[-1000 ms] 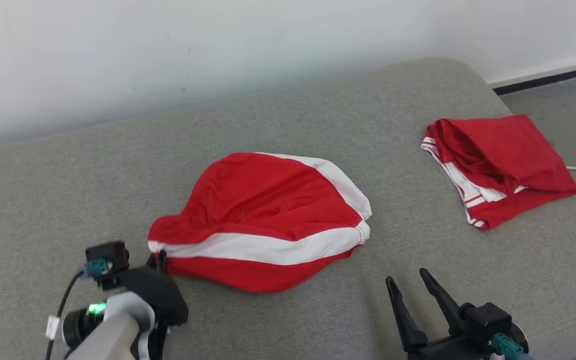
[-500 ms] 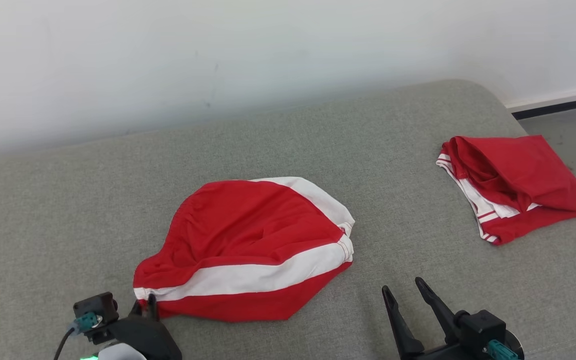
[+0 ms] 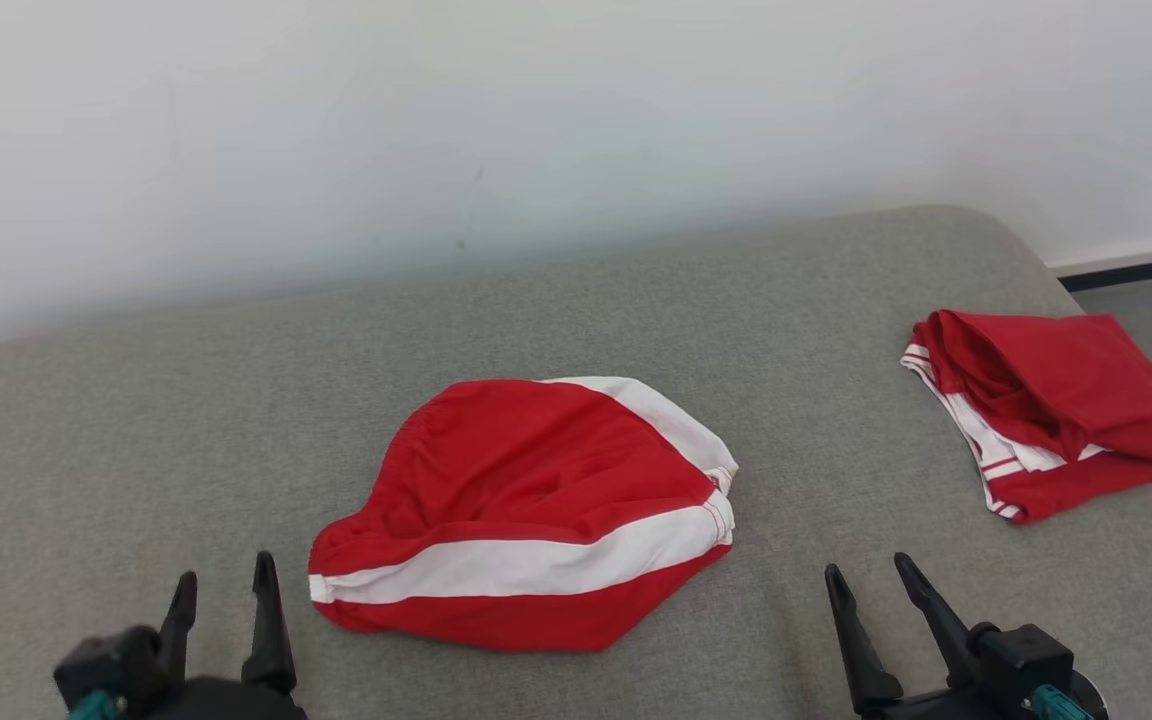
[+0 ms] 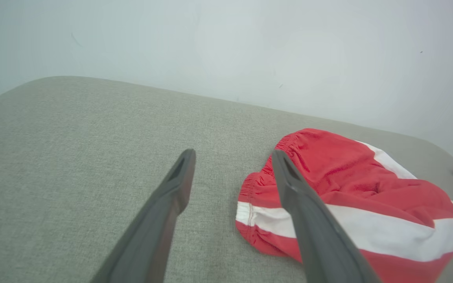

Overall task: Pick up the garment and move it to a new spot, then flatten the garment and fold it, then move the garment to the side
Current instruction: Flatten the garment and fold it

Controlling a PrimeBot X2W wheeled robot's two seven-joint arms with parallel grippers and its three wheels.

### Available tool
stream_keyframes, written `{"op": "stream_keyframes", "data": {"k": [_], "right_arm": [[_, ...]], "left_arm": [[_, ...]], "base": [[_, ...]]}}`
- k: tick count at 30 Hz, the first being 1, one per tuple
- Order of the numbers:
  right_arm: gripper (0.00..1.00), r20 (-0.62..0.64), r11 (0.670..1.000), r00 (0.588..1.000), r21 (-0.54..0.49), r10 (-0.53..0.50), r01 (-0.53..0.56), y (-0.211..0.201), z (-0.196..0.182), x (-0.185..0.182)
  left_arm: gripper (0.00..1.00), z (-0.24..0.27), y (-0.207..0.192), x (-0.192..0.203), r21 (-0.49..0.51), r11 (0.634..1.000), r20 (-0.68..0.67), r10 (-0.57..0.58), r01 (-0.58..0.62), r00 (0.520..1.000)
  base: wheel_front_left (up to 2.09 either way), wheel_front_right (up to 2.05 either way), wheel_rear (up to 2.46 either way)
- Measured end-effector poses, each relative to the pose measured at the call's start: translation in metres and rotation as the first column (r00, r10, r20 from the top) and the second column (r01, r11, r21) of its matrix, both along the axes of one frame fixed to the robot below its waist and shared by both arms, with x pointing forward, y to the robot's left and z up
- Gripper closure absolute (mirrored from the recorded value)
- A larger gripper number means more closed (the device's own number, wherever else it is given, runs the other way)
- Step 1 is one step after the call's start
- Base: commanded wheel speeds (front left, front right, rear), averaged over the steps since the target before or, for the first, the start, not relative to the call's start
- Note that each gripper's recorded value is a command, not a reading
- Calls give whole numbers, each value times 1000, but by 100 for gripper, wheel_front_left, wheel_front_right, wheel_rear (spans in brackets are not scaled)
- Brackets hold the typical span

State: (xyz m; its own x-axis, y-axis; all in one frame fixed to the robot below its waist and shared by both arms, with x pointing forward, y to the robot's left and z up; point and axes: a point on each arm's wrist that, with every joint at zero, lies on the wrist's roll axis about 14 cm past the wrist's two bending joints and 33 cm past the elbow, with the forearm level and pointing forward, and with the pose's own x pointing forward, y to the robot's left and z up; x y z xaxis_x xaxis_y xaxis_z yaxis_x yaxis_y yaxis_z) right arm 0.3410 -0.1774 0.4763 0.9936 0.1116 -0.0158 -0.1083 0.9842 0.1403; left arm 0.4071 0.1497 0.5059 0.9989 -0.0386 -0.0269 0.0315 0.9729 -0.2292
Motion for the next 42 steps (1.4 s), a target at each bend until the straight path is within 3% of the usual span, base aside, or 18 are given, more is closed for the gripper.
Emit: {"op": "stream_keyframes", "data": {"k": [14,42], "right_arm": [[0,43,999,998,-29,39,-38,10,14,9],[0,27,997,997,-26,68,-67,21,10,12]], "left_arm": [[0,10,24,-57,61,995,123,71,-78,990],[0,5,36,-64,82,993,129,77,-89,989]], "base": [[0,0,0],[0,0,0]]}}
